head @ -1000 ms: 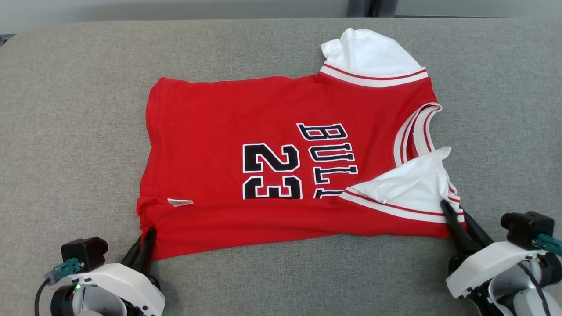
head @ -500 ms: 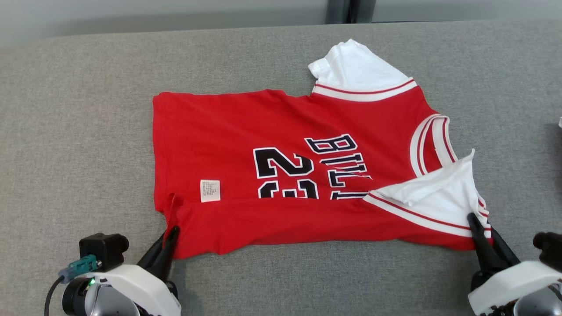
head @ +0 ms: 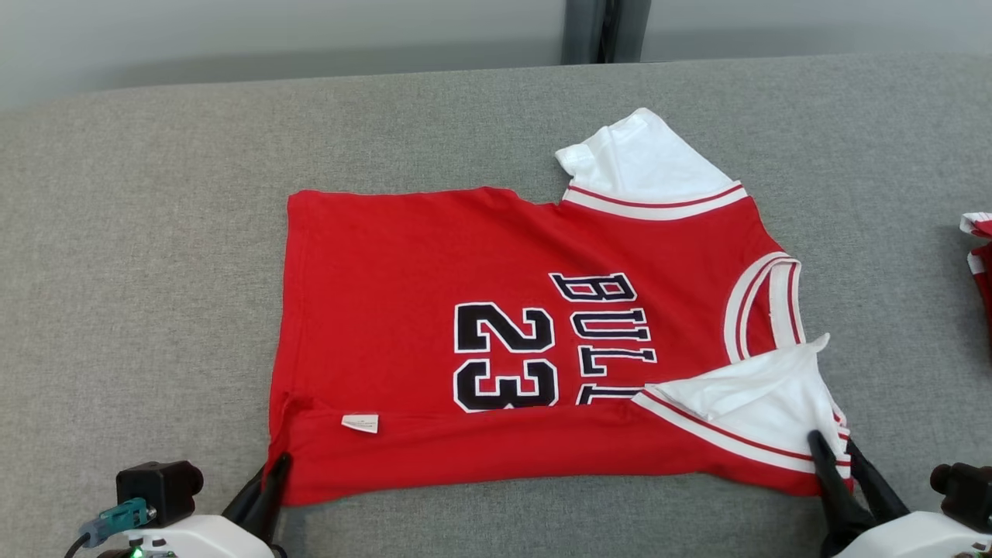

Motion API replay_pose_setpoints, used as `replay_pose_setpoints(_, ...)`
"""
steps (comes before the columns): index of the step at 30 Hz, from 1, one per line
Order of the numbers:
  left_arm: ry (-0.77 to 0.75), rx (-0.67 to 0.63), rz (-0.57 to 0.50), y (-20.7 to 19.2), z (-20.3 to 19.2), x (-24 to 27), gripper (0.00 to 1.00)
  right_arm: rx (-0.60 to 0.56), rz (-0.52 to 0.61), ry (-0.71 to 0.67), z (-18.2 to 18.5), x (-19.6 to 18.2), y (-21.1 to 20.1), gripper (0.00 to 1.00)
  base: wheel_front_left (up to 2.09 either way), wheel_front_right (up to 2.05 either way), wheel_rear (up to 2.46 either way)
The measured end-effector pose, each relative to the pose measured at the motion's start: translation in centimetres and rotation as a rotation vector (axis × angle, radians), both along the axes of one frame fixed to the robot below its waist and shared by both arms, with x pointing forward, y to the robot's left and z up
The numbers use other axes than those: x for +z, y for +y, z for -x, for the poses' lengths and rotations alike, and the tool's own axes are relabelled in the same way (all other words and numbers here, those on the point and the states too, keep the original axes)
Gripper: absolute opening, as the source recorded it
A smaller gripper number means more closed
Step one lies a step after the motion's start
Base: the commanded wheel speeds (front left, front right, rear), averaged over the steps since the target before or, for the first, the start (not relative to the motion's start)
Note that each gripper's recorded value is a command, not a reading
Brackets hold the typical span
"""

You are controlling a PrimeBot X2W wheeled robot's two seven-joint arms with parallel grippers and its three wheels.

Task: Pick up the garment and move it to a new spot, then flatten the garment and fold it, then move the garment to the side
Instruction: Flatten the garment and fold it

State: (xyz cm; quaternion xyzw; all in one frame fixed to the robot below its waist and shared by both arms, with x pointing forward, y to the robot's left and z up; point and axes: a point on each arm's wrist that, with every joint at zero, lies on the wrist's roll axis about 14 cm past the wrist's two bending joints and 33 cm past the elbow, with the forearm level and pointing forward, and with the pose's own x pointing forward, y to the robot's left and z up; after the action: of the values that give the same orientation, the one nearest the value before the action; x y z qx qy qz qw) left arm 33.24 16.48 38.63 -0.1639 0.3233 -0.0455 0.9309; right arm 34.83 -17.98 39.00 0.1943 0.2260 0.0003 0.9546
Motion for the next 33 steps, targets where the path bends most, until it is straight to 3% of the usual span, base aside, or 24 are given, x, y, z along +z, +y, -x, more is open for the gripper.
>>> replay_pose_setpoints(1, -0.009, 0.005, -0.003, 0.1, -0.1, 0.1, 0.86, 0.0, -0.001, 0.0, -0.1, 0.0, 0.0, 1.0, 0.0, 0.0, 0.0)
replay_pose_setpoints(2, -0.014, 0.015, -0.006, 0.3, -0.1, 0.2, 1.0, -0.002, 0.001, -0.004, -0.1, 0.0, -0.1, 1.0, 0.0, 0.0, 0.0)
replay_pose_setpoints(5, -0.088, 0.064, -0.013, 0.9, -0.9, 1.3, 1.0, -0.015, 0.025, -0.048, -0.7, 1.0, -0.8, 1.0, 0.0, 0.0, 0.0)
replay_pose_setpoints(12, -0.346, 0.153, -0.055, 3.0, -4.1, 6.4, 1.0, -0.05, 0.155, -0.316, -3.9, 7.6, -2.8, 1.0, 0.0, 0.0, 0.0)
replay_pose_setpoints(20, -0.647, 0.176, -0.144, 4.3, -7.0, 13.5, 1.0, -0.013, 0.219, -0.523, -6.0, 13.5, -1.4, 1.0, 0.0, 0.0, 0.0)
replay_pose_setpoints(33, -0.675, 0.158, -0.19, 4.0, -7.5, 13.9, 1.0, 0.016, 0.206, -0.521, -6.7, 13.4, -0.4, 1.0, 0.0, 0.0, 0.0)
